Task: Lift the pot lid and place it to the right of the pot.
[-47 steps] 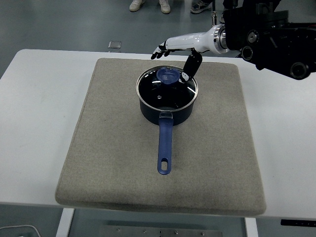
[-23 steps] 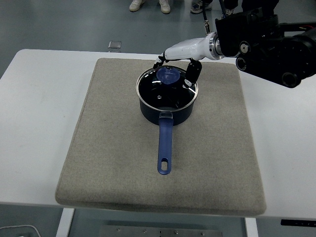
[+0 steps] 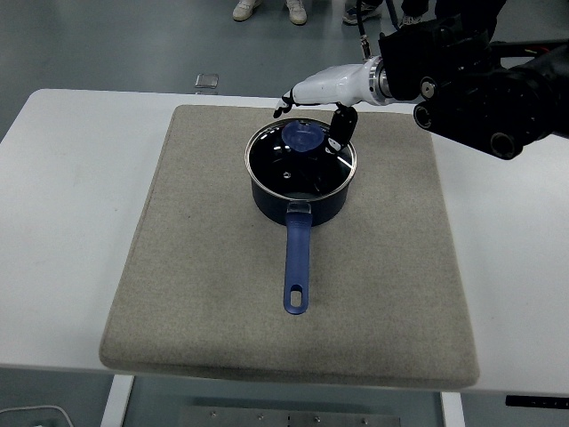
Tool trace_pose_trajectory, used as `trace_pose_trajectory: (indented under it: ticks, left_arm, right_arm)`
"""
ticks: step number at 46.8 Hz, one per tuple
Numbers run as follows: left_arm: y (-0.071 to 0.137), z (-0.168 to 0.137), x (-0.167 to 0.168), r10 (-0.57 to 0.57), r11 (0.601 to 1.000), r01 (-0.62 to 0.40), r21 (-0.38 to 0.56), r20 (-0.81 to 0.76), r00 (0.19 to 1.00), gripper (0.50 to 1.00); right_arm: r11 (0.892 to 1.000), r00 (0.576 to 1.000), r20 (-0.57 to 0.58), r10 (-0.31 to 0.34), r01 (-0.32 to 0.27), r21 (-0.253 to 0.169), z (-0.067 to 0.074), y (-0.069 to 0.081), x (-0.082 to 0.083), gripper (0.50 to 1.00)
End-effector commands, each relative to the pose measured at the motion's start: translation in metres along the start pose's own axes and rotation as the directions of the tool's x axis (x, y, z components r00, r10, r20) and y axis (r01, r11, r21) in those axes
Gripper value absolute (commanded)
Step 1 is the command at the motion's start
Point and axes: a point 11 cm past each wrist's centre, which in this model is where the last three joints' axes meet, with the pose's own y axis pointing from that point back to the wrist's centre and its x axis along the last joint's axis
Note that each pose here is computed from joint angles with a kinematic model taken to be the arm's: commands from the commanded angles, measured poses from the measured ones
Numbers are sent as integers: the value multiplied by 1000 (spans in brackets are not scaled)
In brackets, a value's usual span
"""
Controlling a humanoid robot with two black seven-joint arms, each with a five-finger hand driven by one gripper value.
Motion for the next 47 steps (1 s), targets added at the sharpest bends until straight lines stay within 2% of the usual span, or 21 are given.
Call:
trace_pose_trajectory:
  ticks: [1,23,33,42,47]
  left_arm:
    - [0,0,0,0,1000,0,0,1,1000,1000]
    - [0,0,0,0,1000,0,0,1,1000,1000]
    - [0,0,0,0,1000,0,0,1,1000,1000]
    - [0,0,0,0,1000,0,0,-1,1000,1000]
    - [0,0,0,0,1000,0,0,1,1000,1000]
  right_arm:
    - [1000,1000,-2,0,0,9,-2,0,0,891]
    - [1000,1000,-2,-4,4,22,-5,-2,-1,889]
    - [1000,1000,-1,-12,12,25,-7,-3,-3,803]
    - [1000,1000,-3,-14,15,26,-7,-4,-2,793]
    - [1000,1000,-3,-17,17,25,-7,-4,-3,766]
